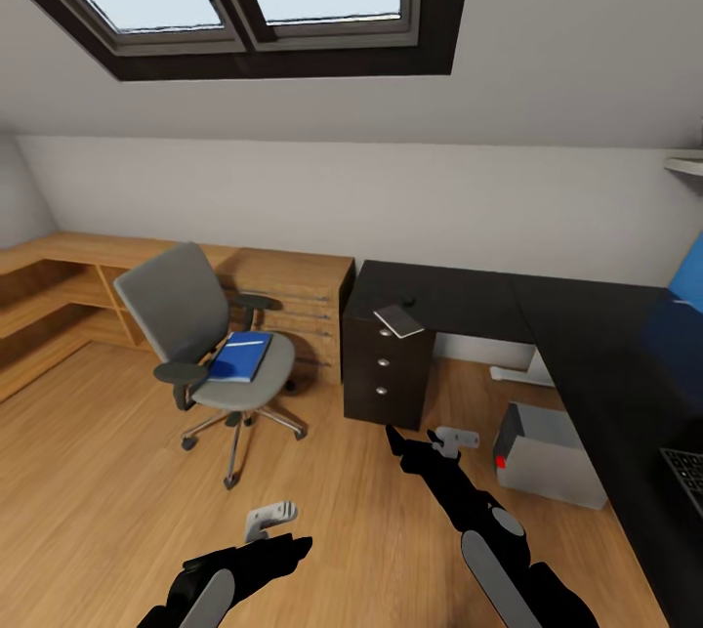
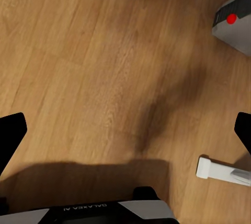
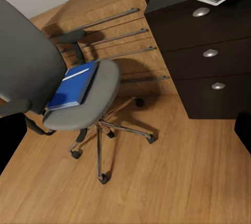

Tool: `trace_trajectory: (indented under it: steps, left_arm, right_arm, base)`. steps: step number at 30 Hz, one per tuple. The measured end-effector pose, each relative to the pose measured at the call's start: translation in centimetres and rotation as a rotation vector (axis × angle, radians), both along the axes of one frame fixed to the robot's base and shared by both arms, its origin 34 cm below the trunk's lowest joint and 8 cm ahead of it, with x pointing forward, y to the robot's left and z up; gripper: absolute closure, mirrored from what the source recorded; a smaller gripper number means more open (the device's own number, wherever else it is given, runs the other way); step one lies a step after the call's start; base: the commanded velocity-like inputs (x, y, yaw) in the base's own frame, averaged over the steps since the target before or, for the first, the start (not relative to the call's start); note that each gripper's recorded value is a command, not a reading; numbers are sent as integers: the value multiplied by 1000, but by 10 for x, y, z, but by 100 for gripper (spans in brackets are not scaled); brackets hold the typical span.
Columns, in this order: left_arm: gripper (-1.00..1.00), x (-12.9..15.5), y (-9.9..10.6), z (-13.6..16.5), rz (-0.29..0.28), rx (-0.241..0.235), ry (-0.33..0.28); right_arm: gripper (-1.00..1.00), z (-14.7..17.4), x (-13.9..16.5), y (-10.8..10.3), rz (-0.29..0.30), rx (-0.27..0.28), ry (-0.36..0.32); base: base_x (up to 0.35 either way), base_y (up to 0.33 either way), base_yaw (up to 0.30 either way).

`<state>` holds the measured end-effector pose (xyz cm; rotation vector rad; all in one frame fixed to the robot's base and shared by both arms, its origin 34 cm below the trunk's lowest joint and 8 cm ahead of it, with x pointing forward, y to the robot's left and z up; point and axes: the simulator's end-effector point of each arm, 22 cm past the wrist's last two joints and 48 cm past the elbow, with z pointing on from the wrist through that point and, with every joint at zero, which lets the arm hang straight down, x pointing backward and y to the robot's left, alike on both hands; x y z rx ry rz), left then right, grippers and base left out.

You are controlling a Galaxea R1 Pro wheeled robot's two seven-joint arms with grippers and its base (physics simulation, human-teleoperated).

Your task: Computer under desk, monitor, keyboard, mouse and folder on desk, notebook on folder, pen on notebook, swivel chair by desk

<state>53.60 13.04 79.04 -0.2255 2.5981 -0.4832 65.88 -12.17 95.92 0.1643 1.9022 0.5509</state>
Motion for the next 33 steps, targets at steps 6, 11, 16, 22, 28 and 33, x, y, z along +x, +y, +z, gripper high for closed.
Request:
trace_trajectory:
  steps: [6,11,16,22,28,33]
  left_arm:
    - [-100,1,0,3,-1,-1,-7]
    - [-100,1,0,4,-1,0,-9]
    - [-100,1,0,4,-1,0,-10]
    - [-100,0,-3,4,-10,0,-11]
    - [-100,0,-5,4,-15,0,-12]
    - [-100,0,-5,4,-15,0,-15]
  right_arm:
    - [-100,3,0,0,-1,0,-6]
    - [-100,3,-1,1,1,0,-6]
    - [-100,3,-1,1,2,0,-5]
    - [-100,-2,-2,0,-1,-5,6]
    - [-100,-8,-3,-1,-2,-11,21]
    - [-100,-9,-3,-1,-3,-12,23]
  base:
    - [85,0,0]
    - [261,0,0]
    - [316,0,0]
    - [327,0,0]
    - [186,0,0]
    - [233,0,0]
